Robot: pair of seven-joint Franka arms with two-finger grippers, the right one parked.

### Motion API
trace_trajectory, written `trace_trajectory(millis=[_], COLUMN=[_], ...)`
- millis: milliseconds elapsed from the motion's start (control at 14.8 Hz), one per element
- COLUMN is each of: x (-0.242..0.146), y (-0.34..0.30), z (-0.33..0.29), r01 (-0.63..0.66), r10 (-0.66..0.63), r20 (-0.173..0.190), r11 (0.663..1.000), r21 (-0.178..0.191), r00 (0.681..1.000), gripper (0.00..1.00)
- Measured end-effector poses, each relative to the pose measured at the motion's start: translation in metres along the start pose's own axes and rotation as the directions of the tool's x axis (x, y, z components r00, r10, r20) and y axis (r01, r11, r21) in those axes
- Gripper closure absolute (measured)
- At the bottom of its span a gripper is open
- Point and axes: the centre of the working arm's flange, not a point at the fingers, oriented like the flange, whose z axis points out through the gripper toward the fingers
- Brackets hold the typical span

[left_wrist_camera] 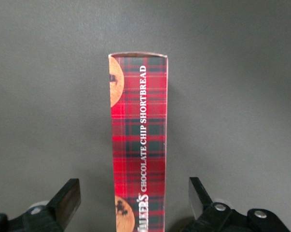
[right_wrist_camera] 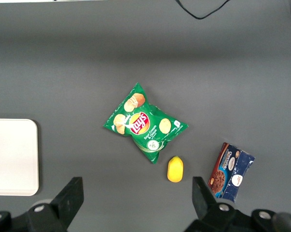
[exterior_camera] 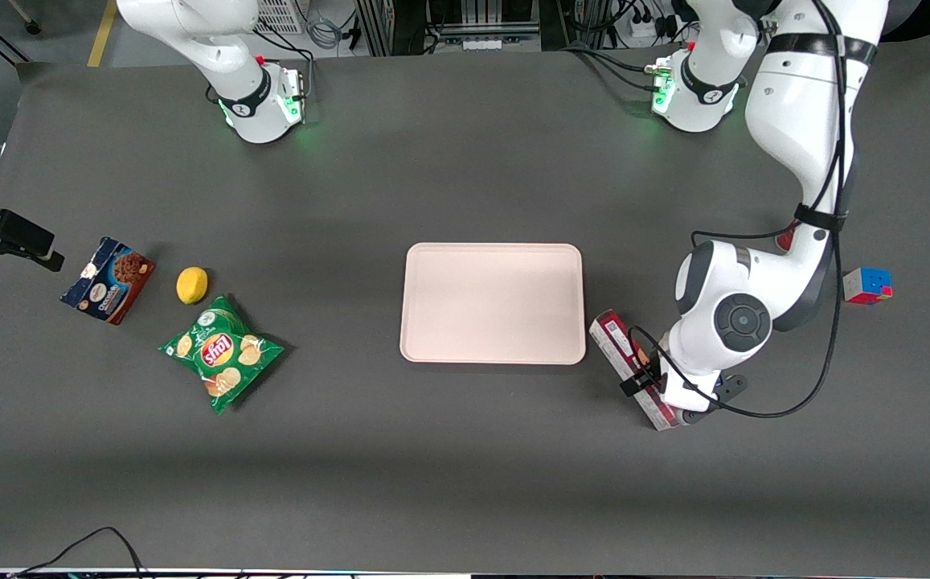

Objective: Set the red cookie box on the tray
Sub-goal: 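Close the left gripper on the shortbread box's end and lift it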

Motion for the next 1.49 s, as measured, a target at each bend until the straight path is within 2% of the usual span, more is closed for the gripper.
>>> trace_trajectory(millis=[542, 677, 745, 812, 1083, 1490], x=[-0.006, -0.007, -0.007, -0.007, -0.008, -0.007], y=[0.006, 0.007, 0.007, 0.007, 0.009, 0.016], z=[0.027, 0.028, 0.029, 0.03, 0.03, 0.022], r01=[-0.01, -0.012, -0.012, -0.012, -0.016, -0.03], r10=[0.01, 0.012, 0.012, 0.012, 0.016, 0.029], r20=[0.004, 0.005, 0.004, 0.003, -0.001, -0.018], r11=[1.0, 1.0, 1.0, 1.0, 1.0, 0.999], r21=[-0.01, -0.011, -0.013, -0.014, -0.018, -0.028], r00=[1.0, 1.0, 1.0, 1.0, 1.0, 0.999], gripper=[0.0, 0.03, 0.07, 0.16, 0.61, 0.63])
